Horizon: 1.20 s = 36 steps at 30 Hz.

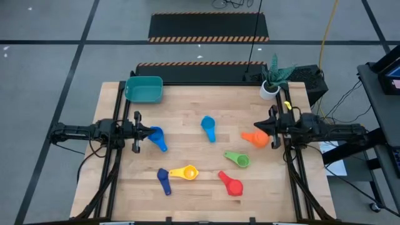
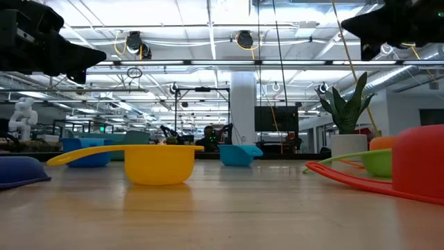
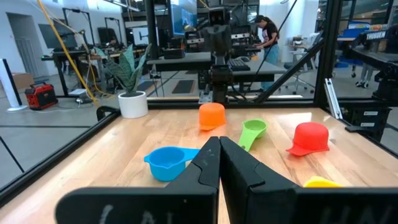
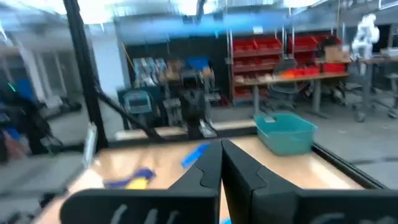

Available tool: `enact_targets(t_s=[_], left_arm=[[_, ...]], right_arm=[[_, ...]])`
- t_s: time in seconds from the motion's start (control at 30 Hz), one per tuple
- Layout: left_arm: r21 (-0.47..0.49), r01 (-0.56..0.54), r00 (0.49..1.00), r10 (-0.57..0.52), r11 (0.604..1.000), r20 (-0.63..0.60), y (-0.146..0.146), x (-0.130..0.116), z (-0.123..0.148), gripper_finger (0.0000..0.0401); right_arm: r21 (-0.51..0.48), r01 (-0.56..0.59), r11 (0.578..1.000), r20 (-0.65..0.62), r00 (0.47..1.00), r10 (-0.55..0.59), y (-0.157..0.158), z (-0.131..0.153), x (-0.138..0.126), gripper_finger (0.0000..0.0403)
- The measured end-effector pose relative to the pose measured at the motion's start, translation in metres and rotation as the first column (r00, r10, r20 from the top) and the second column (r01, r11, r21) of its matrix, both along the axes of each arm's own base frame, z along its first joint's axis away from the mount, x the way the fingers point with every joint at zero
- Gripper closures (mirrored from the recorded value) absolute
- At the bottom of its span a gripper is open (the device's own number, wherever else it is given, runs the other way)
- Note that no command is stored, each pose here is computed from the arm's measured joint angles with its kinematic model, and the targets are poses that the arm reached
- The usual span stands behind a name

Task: Nest measuring cups in basket
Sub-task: Move the orange measuring cup to the center of the table

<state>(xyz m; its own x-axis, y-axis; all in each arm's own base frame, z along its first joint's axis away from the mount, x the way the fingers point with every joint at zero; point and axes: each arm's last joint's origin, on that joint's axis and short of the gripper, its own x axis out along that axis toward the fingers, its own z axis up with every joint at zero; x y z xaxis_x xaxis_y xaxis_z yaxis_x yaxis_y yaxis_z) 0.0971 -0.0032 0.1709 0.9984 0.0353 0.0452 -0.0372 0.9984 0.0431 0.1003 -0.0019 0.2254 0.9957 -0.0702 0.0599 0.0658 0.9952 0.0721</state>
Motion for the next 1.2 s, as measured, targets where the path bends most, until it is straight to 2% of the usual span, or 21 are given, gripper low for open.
enact_targets(t_s=[0.13,0.3,0.4,0.57,0.7,0.8,0.93,1.2], left_arm=[[0.0,0.0,1.0,0.0,1.0,0.0,0.0,0.0,0.0,0.0395],[0.0,0.0,1.0,0.0,1.0,0.0,0.0,0.0,0.0,0.0395],[0.0,0.0,1.0,0.0,1.0,0.001,0.0,0.0,0.0,0.0395],[0.0,0.0,1.0,0.0,1.0,0.002,0.0,0.0,0.0,0.0395],[0.0,0.0,1.0,0.0,1.0,0.002,0.0,0.0,0.0,0.0395],[0.0,0.0,1.0,0.0,1.0,0.002,0.0,0.0,0.0,0.0395],[0.0,0.0,1.0,0.0,1.0,0.002,0.0,0.0,0.0,0.0395],[-0.002,0.0,1.0,0.0,1.0,0.011,0.0,0.0,0.001,0.0395]], right_arm=[[-0.022,0.076,0.997,-0.082,0.994,-0.078,-0.002,0.033,0.009,0.0403],[-0.009,0.151,0.989,-0.292,0.945,-0.147,-0.004,0.063,0.033,0.0393],[-0.001,0.209,0.978,-0.42,0.887,-0.191,-0.006,0.079,0.05,0.037],[-0.019,0.266,0.964,-0.628,0.747,-0.218,-0.008,0.088,0.081,0.0316],[-0.041,0.286,0.957,-0.745,0.63,-0.22,-0.011,0.084,0.104,0.0274],[-0.084,0.27,0.959,-0.818,0.53,-0.221,-0.013,0.069,0.119,0.0246],[-0.114,0.259,0.959,-0.879,0.424,-0.22,-0.016,0.049,0.132,0.0215],[-0.1,0.248,0.964,-0.945,0.279,-0.17,-0.018,0.009,0.143,0.0171]])
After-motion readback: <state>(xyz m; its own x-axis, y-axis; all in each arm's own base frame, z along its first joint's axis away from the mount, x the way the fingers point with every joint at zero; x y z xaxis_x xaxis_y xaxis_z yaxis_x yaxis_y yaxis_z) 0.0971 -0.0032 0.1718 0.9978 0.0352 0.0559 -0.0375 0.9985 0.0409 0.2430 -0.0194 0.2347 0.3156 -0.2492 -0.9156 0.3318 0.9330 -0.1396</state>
